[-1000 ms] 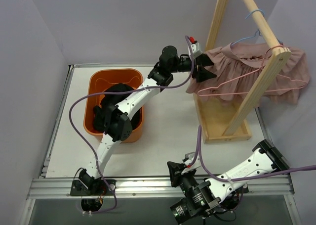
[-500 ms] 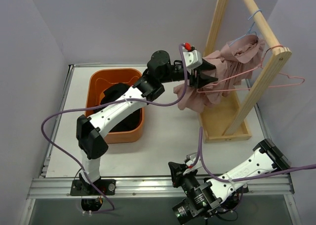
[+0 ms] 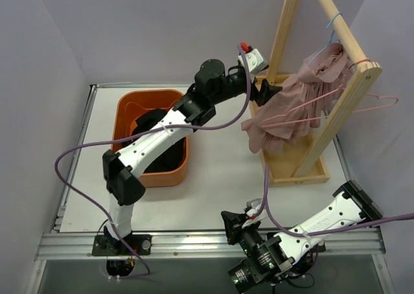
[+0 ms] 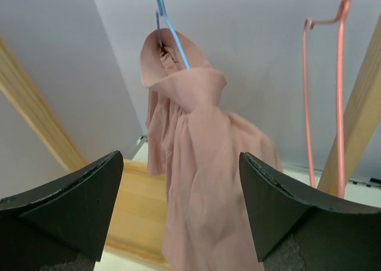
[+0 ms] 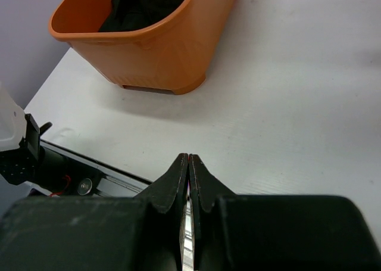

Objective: Remove the skirt from the hanger

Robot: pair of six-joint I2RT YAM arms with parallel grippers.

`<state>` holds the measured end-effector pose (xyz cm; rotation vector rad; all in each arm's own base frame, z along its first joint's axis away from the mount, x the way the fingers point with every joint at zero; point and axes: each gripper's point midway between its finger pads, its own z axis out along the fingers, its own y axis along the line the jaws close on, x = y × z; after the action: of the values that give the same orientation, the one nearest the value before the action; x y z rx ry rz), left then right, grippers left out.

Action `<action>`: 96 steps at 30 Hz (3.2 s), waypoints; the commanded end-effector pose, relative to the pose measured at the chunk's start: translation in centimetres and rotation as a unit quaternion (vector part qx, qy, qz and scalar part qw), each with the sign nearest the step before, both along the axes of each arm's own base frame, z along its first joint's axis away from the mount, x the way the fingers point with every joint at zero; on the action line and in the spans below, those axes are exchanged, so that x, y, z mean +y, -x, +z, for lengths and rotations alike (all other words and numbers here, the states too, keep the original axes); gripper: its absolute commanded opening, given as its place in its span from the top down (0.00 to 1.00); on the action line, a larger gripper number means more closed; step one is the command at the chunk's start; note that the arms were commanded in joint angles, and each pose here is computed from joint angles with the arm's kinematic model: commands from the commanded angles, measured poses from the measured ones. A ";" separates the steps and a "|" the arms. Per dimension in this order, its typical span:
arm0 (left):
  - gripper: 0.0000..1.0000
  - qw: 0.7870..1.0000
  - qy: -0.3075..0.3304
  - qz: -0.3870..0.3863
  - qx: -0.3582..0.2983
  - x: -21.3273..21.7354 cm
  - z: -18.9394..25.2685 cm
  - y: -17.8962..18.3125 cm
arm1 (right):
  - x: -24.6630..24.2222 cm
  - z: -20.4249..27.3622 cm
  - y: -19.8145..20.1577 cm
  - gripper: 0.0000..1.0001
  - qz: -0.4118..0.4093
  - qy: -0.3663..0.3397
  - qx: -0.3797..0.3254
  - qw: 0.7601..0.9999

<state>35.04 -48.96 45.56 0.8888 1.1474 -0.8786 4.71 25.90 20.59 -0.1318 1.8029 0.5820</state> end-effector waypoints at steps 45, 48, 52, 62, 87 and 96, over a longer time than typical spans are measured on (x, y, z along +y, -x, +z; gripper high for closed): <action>0.98 0.963 0.082 -0.222 0.131 -2.8 3.2 1.5 | 1.5 2.7 0.7 1.00 0.016 -0.020 -0.041 0.999; 0.98 0.953 0.079 -0.271 0.112 -4.2 3.3 4.5 | 1.6 2.8 0.7 1.00 0.015 -0.019 -0.042 0.999; 0.98 0.947 0.074 -0.294 0.107 -5.7 3.0 7.0 | 1.8 2.6 0.9 1.00 0.016 -0.013 -0.042 0.999; 0.98 0.945 0.030 -0.282 0.165 -7.6 -1.2 6.8 | 2.4 2.8 1.2 1.00 0.017 -0.012 -0.047 0.999; 0.98 0.964 -0.043 -0.012 0.263 6.2 -5.5 -5.7 | 2.3 5.5 1.0 0.81 0.024 0.012 -0.066 0.997; 0.98 0.967 -0.052 0.093 0.229 16.1 -2.5 -2.4 | 3.5 10.5 -0.6 0.37 0.002 0.047 -0.081 0.996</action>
<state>40.20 -35.61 36.50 0.6529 1.8465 -0.9896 3.64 29.66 28.29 -0.2172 1.7285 0.5528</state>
